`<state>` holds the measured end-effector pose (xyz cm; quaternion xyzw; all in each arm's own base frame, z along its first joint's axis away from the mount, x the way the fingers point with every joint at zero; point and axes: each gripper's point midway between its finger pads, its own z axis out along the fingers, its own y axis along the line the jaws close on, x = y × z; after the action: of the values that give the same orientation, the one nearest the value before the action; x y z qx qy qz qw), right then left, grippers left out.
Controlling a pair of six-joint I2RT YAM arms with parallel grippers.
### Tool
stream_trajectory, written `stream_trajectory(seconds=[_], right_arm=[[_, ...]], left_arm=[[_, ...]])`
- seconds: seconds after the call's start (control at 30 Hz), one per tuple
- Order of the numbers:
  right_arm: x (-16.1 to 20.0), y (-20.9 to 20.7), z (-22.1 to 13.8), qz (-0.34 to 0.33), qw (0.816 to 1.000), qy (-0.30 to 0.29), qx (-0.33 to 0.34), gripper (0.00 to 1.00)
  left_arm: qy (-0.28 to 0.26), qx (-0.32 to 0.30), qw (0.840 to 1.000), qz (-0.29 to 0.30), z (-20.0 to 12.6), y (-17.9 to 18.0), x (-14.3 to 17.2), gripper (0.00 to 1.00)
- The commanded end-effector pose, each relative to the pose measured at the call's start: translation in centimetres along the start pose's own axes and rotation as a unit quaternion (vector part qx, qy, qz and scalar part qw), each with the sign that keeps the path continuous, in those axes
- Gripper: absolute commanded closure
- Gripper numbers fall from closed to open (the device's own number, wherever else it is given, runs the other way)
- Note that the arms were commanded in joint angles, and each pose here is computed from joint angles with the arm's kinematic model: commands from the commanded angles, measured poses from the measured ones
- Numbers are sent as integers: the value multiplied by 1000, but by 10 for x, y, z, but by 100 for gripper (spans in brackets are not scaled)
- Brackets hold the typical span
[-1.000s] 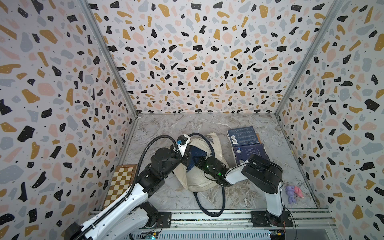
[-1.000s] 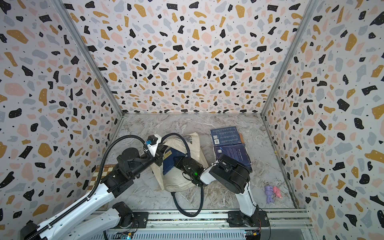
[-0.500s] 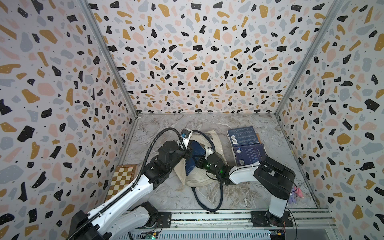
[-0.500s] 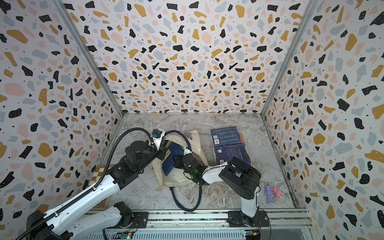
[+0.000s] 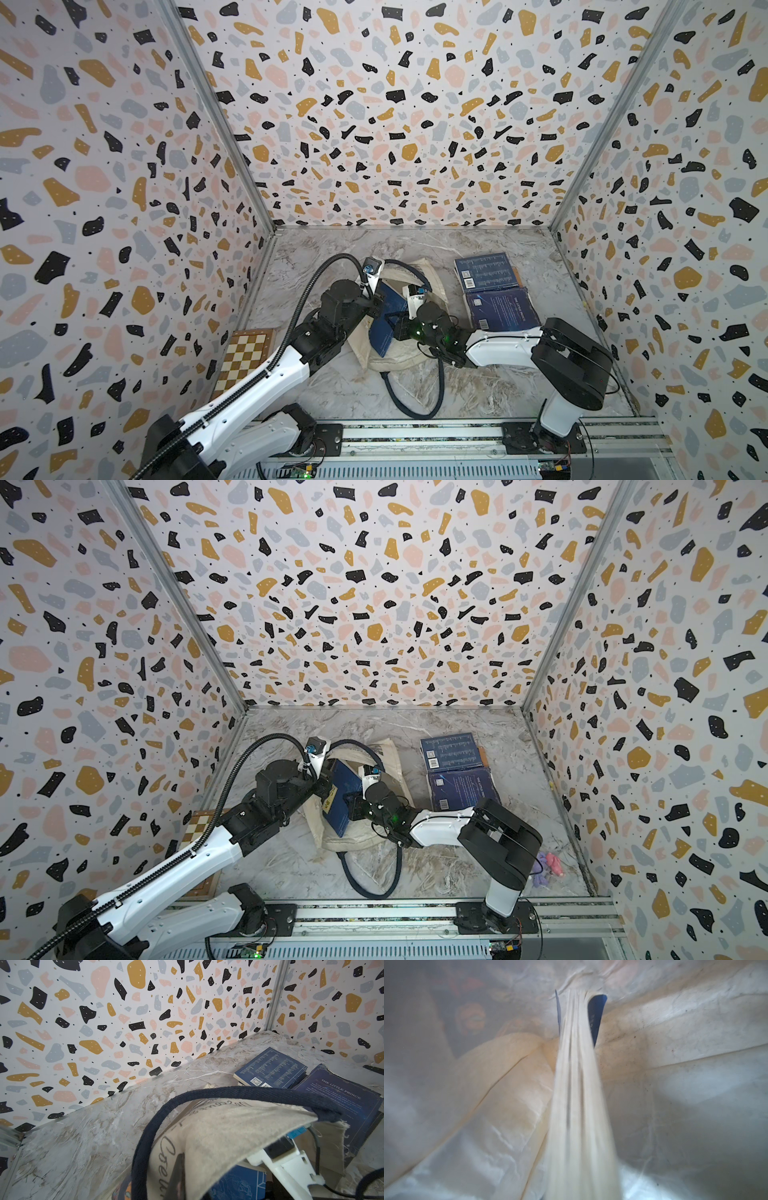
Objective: Take out the books from the canvas bag
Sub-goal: Pick up the book from the canvas bag.
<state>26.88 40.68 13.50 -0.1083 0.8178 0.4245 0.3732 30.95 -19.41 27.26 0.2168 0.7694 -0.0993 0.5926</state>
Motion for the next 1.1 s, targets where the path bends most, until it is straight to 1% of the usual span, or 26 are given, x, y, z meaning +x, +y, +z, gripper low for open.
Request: stream_trajectory(seconds=[0.0, 0.17, 0.37, 0.57, 0.73, 0.8, 1.07], right_arm=[[-20, 28, -7, -31, 999, -5, -41, 100], [-18, 34, -17, -48, 997, 5, -67, 100], [-20, 36, -34, -82, 994, 5, -66, 100], [-13, 33, -47, -95, 993, 19, -64, 100], [-13, 27, -66, -104, 993, 13, -50, 100], [-20, 24, -78, -107, 993, 1, -44, 100], [-51, 28, -124, -113, 991, -38, -58, 100]], left_arm=[[-20, -27, 999, -4, -2, 10, -20, 100], [-11, -40, 999, -3, 0, 14, -16, 100], [-6, -56, 998, -5, 1, 20, -14, 100], [-1, -69, 998, -7, 2, 24, -12, 100], [4, -75, 997, -11, 3, 28, -11, 100], [7, -75, 997, -11, 4, 27, -10, 100], [16, -78, 997, -12, 6, 28, -7, 100]])
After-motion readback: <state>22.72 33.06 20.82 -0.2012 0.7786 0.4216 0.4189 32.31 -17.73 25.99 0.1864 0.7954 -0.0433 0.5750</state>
